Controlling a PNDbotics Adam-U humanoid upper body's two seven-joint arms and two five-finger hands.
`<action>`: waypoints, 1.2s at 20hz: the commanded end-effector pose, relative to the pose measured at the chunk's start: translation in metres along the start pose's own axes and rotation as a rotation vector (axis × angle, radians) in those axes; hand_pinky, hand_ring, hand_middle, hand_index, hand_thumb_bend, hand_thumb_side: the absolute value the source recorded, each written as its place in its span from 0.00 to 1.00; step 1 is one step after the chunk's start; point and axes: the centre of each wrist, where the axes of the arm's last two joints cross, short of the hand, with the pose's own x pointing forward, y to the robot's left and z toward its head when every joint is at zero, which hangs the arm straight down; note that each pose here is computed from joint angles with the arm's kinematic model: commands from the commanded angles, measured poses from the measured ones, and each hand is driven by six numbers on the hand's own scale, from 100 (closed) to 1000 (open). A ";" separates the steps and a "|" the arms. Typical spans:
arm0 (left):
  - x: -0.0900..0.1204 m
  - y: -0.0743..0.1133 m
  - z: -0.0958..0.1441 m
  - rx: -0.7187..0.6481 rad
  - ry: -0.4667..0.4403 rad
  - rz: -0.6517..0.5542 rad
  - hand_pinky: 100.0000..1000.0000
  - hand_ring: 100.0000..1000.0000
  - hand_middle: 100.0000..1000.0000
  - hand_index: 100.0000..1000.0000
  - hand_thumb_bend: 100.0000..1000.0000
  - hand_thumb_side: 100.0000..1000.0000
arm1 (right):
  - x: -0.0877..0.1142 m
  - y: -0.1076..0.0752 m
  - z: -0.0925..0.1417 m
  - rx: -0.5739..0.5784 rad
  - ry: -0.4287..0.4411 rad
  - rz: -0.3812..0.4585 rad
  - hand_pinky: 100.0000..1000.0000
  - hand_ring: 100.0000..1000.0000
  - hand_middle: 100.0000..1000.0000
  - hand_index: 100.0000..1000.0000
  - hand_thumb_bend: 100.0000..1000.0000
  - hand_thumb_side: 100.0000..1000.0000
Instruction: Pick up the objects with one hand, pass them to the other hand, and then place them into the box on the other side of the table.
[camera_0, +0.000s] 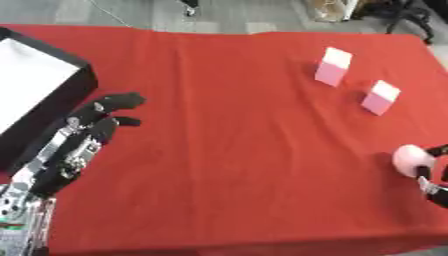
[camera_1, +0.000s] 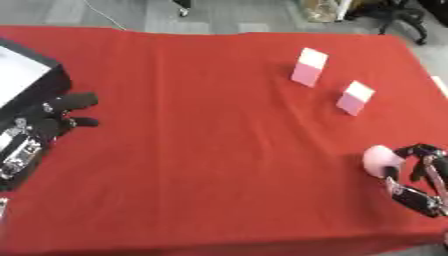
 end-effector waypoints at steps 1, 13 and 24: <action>0.005 0.003 -0.002 -0.006 -0.014 -0.012 0.81 1.00 0.81 0.84 0.00 0.75 | 0.005 -0.012 -0.008 -0.142 -0.028 0.012 0.65 0.26 0.52 0.19 0.00 0.00; -0.002 0.003 -0.001 -0.009 0.022 -0.015 0.81 1.00 0.81 0.83 0.00 0.77 | 0.097 -0.037 -0.025 -0.312 -0.415 -0.114 0.64 0.28 0.46 0.14 0.00 0.00; -0.004 0.013 -0.013 -0.079 0.020 -0.129 0.81 0.99 0.81 0.83 0.00 0.71 | 0.215 -0.036 -0.048 -0.213 -0.930 -0.523 0.62 0.29 0.45 0.14 0.00 0.00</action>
